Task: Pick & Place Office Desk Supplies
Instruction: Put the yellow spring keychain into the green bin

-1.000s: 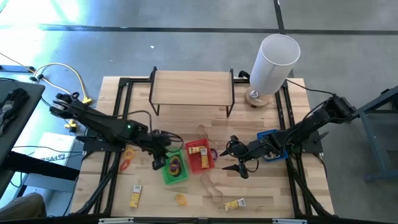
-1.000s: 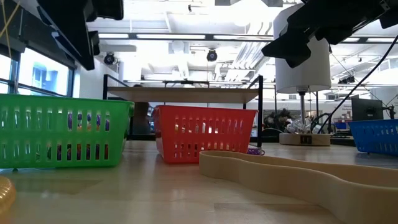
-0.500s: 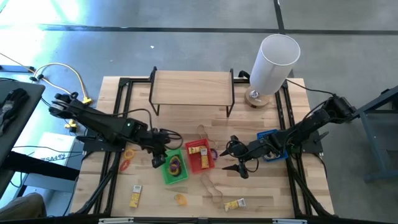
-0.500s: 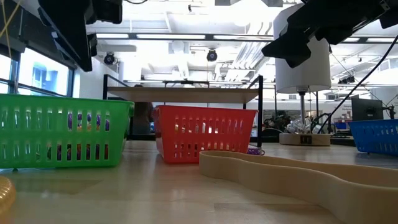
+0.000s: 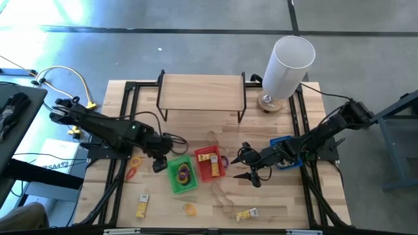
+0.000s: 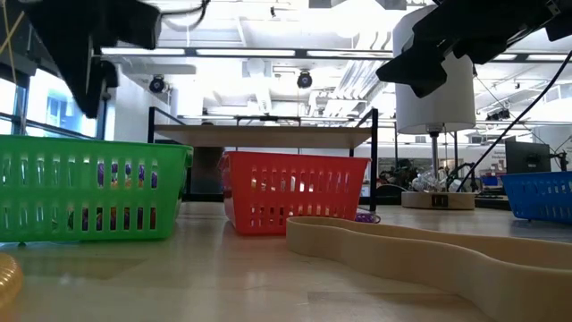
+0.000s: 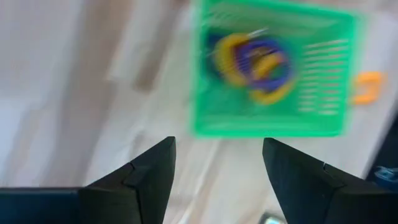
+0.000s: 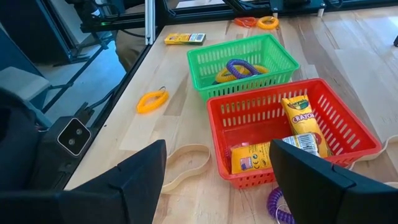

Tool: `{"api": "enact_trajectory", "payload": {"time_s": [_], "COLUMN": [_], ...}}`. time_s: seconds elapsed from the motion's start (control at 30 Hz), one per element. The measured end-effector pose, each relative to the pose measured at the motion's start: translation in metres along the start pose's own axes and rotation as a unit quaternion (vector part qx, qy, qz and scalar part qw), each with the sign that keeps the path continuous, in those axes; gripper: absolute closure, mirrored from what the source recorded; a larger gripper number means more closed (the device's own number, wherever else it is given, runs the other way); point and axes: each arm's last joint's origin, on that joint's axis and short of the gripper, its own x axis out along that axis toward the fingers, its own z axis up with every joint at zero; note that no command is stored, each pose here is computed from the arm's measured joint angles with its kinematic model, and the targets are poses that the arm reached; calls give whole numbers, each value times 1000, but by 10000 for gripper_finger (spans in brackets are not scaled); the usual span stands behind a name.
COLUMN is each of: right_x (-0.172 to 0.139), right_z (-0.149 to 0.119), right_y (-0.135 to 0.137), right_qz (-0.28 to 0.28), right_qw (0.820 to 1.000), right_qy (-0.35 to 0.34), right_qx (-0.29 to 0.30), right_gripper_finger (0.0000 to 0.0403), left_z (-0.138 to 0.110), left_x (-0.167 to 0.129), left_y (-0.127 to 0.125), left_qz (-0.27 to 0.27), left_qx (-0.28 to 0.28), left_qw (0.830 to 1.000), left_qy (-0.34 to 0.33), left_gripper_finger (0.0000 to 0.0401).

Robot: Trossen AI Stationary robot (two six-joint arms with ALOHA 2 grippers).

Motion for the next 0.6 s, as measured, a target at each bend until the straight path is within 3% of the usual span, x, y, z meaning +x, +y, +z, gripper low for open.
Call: {"api": "enact_trajectory", "payload": {"time_s": [0.33, 0.6], "right_x": [0, 0], "right_z": [0, 0], "right_y": [0, 0], "right_qz": [-1, -1], "right_qw": [1000, 1000], "right_qy": [0, 0], "right_qx": [0, 0], "right_gripper_finger": [128, 128], "left_z": [-19, -26], "left_x": [-3, 0], "left_y": [23, 25], "left_qz": [165, 204], "left_qx": [-102, -255], "left_qw": [979, 943], "left_qy": [63, 64], "left_gripper_finger": [167, 167]}}
